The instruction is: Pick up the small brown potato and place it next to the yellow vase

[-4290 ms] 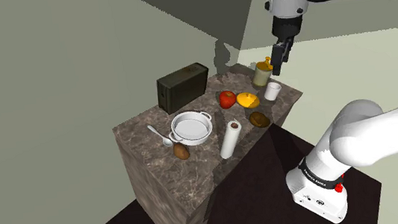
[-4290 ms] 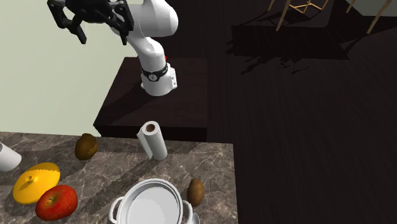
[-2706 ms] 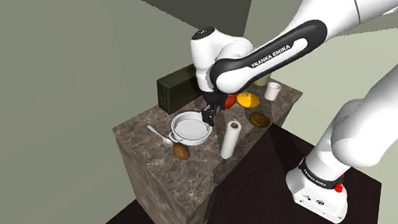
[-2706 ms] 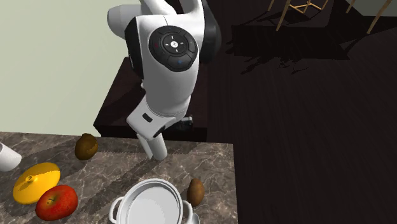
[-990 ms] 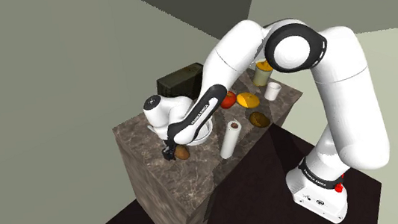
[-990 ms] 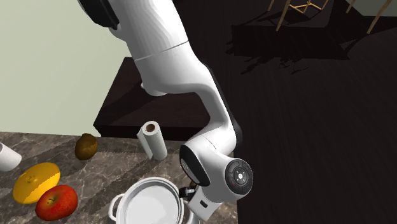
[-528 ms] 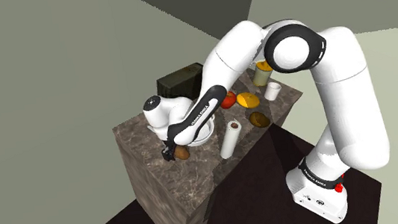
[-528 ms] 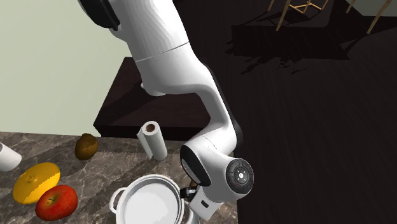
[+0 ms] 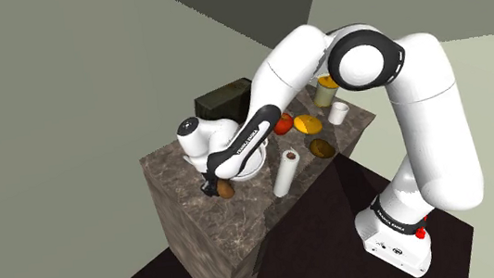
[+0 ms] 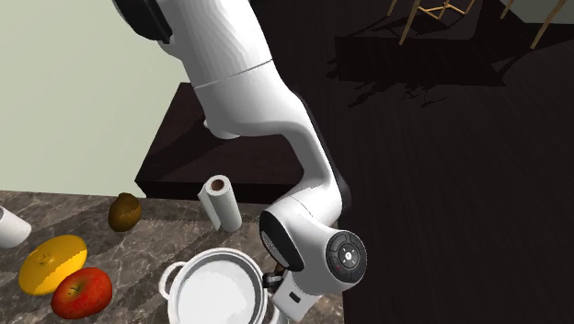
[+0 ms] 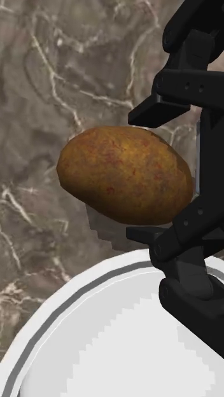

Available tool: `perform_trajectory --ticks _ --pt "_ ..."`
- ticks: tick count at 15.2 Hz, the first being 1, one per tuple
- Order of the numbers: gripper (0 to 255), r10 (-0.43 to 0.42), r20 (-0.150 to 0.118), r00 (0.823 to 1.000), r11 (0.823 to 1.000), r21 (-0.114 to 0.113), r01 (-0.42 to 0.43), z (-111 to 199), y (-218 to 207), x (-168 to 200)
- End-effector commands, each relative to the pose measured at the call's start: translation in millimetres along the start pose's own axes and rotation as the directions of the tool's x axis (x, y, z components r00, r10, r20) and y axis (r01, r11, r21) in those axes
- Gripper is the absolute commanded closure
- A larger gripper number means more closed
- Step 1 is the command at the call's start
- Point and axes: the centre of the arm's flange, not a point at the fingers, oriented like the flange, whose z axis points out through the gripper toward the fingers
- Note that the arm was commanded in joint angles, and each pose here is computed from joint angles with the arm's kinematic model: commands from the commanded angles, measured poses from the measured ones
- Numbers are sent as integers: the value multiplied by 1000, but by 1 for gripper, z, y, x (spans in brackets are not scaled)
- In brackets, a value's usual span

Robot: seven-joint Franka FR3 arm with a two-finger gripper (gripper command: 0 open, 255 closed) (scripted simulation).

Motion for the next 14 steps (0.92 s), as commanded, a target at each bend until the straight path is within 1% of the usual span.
perform_trajectory --ticks 1,3,14 --pt "255 -2 18 1000 1000 -4 2 10 -1 -2" --pt "255 -2 19 1000 1000 -3 2 11 3 -4" --pt "255 -2 19 1000 1000 -3 2 -44 17 -14"
